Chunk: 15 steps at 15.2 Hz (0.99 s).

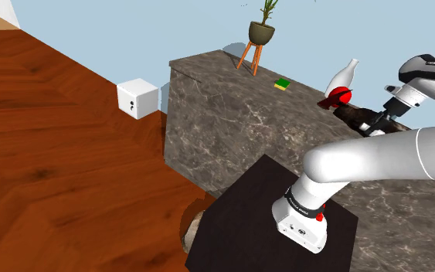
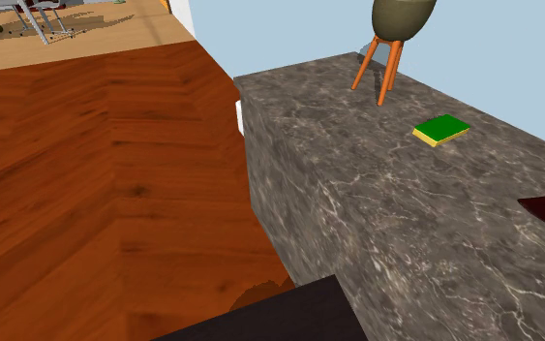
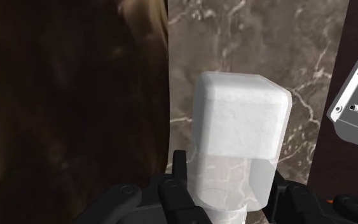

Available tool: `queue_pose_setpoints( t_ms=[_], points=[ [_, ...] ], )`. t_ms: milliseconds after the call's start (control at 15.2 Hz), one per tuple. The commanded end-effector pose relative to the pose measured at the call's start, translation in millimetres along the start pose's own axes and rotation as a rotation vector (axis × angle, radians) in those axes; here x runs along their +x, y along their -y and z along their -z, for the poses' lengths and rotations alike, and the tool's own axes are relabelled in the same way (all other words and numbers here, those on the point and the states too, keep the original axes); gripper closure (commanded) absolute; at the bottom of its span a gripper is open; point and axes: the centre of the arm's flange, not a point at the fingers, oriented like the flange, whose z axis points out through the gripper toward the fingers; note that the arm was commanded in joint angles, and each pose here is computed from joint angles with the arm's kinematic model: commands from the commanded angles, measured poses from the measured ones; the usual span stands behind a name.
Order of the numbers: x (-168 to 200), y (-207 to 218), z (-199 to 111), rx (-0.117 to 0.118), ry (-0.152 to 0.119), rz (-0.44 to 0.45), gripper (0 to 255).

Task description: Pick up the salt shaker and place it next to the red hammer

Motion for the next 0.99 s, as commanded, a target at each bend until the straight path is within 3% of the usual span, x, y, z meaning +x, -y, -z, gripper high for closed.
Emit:
queue_pose_setpoints(
  t_ms=[0, 132, 396, 924],
  points=[
    [1.1, -10.9, -20.7, -0.115, 0.132, 0.062, 0],
    [-6.6, -17.9, -27.9, -0.114, 0.131, 0.065, 0],
    [-0.3, -12.0, 21.3, -0.114, 0.131, 0.065, 0],
    [-0.3, -12.0, 21.3, -0.114, 0.131, 0.065, 0]
  ],
)
